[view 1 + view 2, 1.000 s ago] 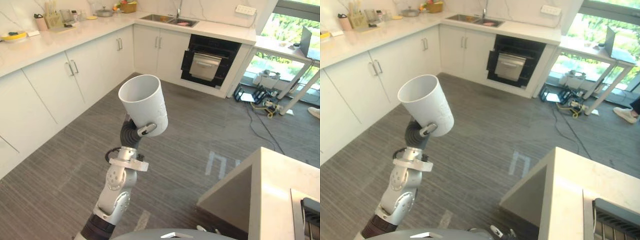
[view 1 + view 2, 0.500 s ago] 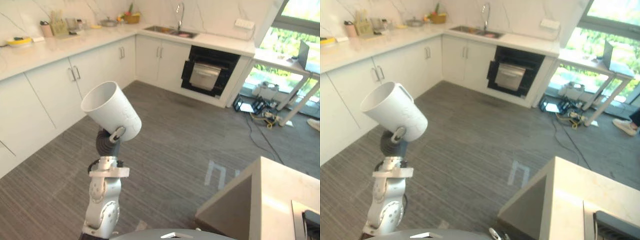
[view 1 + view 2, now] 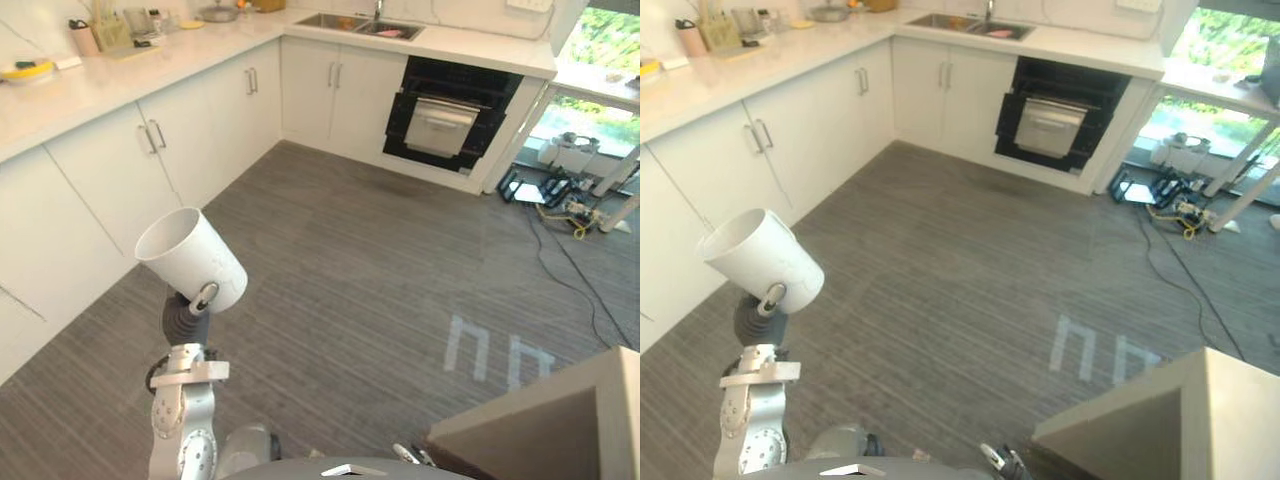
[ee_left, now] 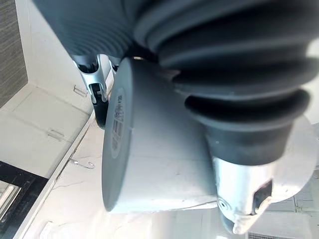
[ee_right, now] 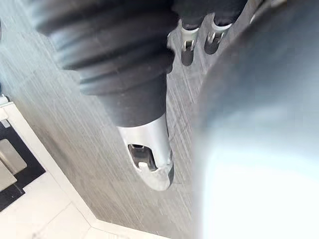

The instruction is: Walk over to the sink, pick up the cup, carry it to the dishwasher, place the cup inside the dishwasher, then close the dishwasher door

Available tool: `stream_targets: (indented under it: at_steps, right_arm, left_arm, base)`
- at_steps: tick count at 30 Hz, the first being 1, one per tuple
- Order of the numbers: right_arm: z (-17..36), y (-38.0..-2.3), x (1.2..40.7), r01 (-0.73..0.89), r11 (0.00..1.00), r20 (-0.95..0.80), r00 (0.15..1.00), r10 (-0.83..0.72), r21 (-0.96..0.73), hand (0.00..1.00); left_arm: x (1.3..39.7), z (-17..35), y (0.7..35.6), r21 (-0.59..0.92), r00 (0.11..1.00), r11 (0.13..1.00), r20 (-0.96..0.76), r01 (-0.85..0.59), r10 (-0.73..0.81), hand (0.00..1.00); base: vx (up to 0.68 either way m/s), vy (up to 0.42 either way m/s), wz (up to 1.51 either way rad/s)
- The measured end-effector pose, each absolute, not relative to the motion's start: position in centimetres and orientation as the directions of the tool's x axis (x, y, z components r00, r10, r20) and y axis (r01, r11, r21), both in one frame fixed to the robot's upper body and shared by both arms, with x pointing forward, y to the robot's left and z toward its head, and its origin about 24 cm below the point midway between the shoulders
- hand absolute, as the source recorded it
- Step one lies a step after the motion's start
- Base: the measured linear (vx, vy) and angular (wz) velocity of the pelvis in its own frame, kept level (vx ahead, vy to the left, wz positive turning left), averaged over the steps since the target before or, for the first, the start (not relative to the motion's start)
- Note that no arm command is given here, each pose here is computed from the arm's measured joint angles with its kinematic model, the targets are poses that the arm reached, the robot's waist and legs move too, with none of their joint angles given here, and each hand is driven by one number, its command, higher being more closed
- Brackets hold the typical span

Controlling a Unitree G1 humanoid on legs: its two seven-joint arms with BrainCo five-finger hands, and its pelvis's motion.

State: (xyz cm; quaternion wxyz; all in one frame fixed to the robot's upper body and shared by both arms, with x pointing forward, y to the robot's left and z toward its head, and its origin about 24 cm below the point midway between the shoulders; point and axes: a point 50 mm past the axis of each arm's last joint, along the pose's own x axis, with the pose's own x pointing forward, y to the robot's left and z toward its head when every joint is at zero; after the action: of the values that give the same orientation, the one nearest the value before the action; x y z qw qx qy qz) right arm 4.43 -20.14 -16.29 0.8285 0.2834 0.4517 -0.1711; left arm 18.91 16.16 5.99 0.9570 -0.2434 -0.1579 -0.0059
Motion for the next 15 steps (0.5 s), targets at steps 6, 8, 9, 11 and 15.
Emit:
stream_targets:
  at_steps: [6,8,9,11,15]
  right_arm:
    - [-16.1,-20.1,4.2,0.576,0.753,-0.819,0.567,-0.087,0.319,0.00]
    - [-15.9,-20.3,4.6,0.568,0.757,-0.805,0.586,-0.096,0.323,0.00]
    - [-15.7,-20.3,4.8,0.565,0.757,-0.793,0.600,-0.102,0.330,0.00]
    - [-15.5,-20.5,5.2,0.561,0.756,-0.774,0.622,-0.117,0.337,0.00]
    - [-15.5,-20.6,4.1,0.585,0.741,-0.781,0.610,-0.133,0.330,0.00]
  left_arm:
    - [19.8,8.5,14.7,-0.463,0.925,0.860,0.380,0.212,-0.023,1.00]
    - [20.1,9.1,13.8,-0.459,0.915,0.854,0.401,0.244,-0.046,1.00]
    - [20.5,9.6,13.2,-0.453,0.905,0.849,0.421,0.273,-0.066,1.00]
    - [21.3,10.4,12.5,-0.446,0.889,0.842,0.450,0.305,-0.083,1.00]
    - [22.0,10.8,11.9,-0.456,0.881,0.827,0.464,0.329,-0.094,1.00]
  base:
    - [0.41,0.053,-0.30]
    - [0.40,-0.017,0.08]
    - [0.44,-0.040,0.30]
    - [0.54,-0.095,0.55]
    - [0.64,-0.253,0.82]
